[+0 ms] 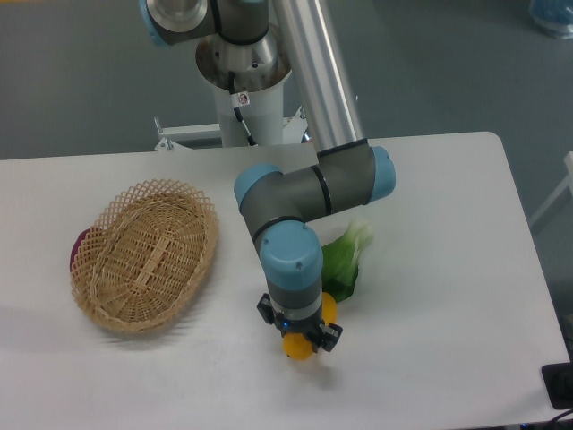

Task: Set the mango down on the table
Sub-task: 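Lower the mango onto the table surface, then open the gripper, release the mango, and lift away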

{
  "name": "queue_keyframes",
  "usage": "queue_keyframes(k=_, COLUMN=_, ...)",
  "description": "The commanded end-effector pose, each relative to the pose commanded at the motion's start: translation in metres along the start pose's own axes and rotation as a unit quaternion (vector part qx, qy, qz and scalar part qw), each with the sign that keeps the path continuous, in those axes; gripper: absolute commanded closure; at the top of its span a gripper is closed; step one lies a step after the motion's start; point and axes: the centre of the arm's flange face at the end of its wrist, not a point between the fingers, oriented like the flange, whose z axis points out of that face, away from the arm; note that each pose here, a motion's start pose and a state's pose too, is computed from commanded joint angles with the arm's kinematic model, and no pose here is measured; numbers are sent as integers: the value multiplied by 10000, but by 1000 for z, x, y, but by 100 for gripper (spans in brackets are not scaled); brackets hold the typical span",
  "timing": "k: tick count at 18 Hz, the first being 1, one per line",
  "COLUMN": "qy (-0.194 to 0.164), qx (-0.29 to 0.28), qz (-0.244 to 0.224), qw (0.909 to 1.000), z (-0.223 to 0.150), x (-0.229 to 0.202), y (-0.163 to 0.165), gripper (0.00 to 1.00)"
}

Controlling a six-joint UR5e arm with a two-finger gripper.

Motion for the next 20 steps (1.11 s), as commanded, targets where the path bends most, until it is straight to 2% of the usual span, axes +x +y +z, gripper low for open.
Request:
queue_keyframes(k=4, qy=0, qx=0, qz=8, qw=10000, z=1, x=-1, y=-1, gripper=23)
queue_keyframes(k=5, qy=-11, qx=0, qz=0, qw=10000, z=0, x=-1, y=-1, gripper=11)
queue_keyframes(k=6, qy=-33, qx=9, qz=-1, qw=10000, z=-2, x=-2, y=-2, gripper=4)
queue_keyframes(k=7, qy=-60, qx=24, qz=-10, qw=10000, z=-4, x=-4, y=-3, gripper=1)
queue_keyframes(k=11, qy=-160, qx=105, qz=-69, qw=9998, z=-18, x=-15, y=-1, gripper=0)
queue_keyframes(k=14, qy=-236, qx=191, qz=-261, qw=9992, z=-37, x=-40, y=18, gripper=0)
queue_keyframes(k=17, qy=-284, qx=208, qz=-2, qw=9994, z=-49, x=-57, y=35, gripper=0)
queue_keyframes(k=20, qy=-306, qx=195, qz=40, qw=9993, z=-60, x=-73, y=56, gripper=0)
